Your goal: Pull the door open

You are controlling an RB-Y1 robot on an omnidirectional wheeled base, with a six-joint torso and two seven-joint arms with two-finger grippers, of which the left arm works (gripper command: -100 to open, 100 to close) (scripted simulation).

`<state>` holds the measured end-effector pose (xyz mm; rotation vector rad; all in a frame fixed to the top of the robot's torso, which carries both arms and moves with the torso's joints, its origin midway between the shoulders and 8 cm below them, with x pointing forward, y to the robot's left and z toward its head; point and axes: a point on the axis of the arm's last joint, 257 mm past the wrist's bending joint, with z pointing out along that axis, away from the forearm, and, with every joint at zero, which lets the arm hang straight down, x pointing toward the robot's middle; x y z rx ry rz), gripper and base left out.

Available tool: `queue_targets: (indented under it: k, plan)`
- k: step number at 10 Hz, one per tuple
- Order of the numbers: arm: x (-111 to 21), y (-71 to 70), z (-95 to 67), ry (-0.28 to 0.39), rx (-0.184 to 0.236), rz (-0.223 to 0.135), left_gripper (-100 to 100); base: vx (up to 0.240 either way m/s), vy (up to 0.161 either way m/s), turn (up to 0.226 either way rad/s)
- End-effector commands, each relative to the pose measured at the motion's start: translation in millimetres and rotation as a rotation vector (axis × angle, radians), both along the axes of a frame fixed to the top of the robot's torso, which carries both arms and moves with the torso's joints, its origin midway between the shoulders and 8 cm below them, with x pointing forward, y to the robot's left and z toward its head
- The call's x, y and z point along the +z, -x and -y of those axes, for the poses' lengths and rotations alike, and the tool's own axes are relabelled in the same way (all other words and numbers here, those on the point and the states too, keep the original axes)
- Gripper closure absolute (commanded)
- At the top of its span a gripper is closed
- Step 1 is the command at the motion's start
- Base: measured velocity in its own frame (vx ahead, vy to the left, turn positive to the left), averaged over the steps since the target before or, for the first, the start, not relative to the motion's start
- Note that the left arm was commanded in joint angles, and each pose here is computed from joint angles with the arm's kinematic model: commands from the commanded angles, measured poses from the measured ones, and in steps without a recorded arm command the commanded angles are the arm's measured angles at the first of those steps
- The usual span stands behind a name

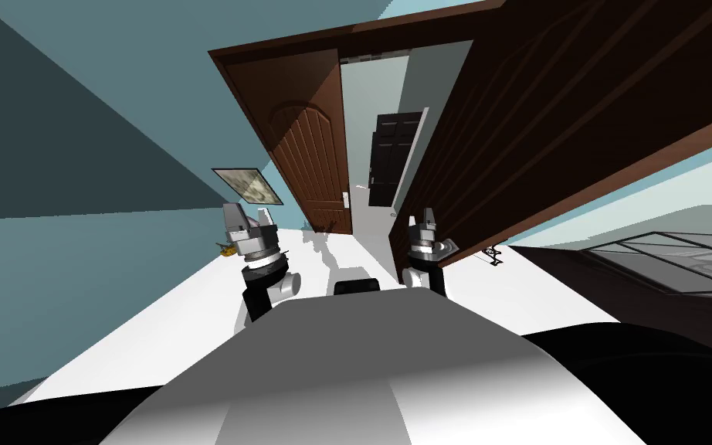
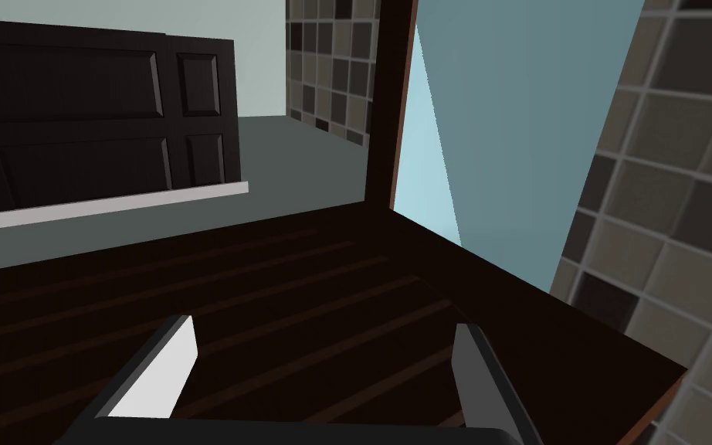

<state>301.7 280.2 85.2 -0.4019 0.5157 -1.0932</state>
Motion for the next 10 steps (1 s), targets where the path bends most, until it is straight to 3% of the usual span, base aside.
queue_targets:
  k: [1,7,10]
  plan:
    - [-10.5,-10.7,-0.6,0.007,-0.014,-0.029,-100,0.079,-0.006,-0.058]
    - [-47.0,-45.2,-3.5,0.035,-0.053,-0.126,-100,0.123,-0.001,-0.047]
    - [-73.5,-67.9,-5.8,0.058,-0.075,-0.194,-100,0.128,-0.007,-0.058]
